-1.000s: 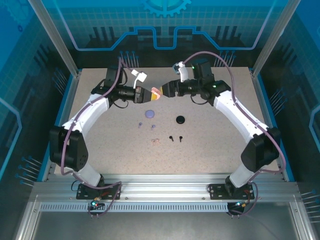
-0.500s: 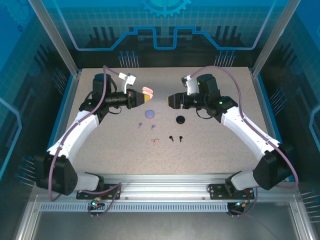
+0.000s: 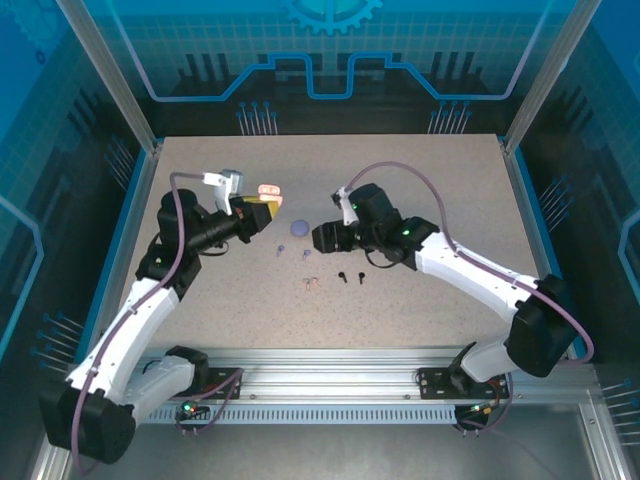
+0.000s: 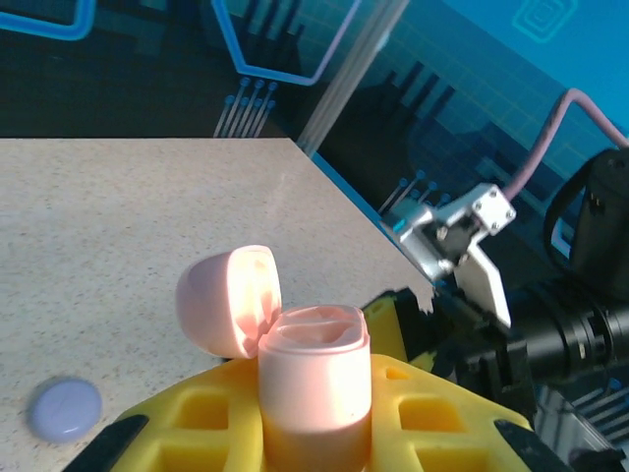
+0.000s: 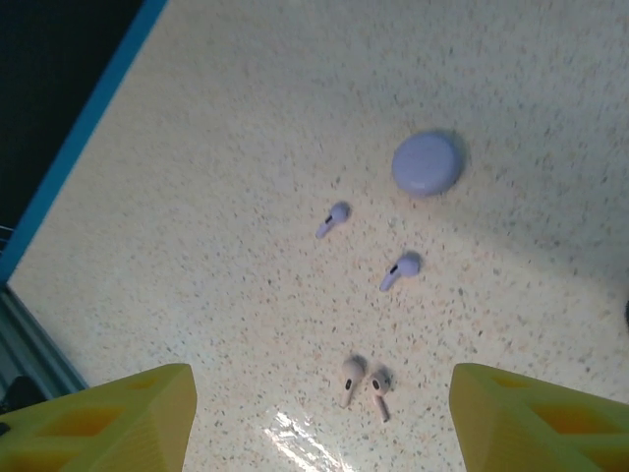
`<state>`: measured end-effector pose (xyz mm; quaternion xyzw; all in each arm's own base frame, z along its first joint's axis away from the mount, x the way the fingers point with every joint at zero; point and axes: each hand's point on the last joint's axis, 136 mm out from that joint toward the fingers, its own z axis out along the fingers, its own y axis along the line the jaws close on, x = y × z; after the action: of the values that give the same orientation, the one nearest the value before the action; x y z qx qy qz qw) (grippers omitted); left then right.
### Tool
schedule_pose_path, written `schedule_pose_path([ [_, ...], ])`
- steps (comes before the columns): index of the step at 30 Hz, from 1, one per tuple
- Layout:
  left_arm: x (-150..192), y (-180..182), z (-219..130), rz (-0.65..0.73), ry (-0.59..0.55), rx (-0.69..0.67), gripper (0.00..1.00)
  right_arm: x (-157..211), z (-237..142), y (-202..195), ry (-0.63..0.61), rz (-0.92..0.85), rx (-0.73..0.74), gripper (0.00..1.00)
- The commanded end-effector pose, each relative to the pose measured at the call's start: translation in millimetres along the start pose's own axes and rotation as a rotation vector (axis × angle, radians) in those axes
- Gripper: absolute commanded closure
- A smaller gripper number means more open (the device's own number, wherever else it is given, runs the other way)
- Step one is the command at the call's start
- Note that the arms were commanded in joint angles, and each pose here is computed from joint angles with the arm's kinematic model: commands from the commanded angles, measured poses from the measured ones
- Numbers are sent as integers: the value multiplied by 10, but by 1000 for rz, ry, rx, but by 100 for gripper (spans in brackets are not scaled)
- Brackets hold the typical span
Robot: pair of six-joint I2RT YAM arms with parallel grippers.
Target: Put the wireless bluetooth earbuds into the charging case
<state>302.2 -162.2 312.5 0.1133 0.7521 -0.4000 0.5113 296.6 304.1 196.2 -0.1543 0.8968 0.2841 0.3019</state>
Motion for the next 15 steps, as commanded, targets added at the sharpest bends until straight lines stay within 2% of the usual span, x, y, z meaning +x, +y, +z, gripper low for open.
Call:
schedule_pose_path([
  [1, -58, 175, -79, -22, -84, -114, 100, 166, 148, -15, 24, 8, 76, 31],
  [15, 211, 426, -139, -99, -149, -195, 100, 888, 851, 257, 244, -44, 188, 35],
])
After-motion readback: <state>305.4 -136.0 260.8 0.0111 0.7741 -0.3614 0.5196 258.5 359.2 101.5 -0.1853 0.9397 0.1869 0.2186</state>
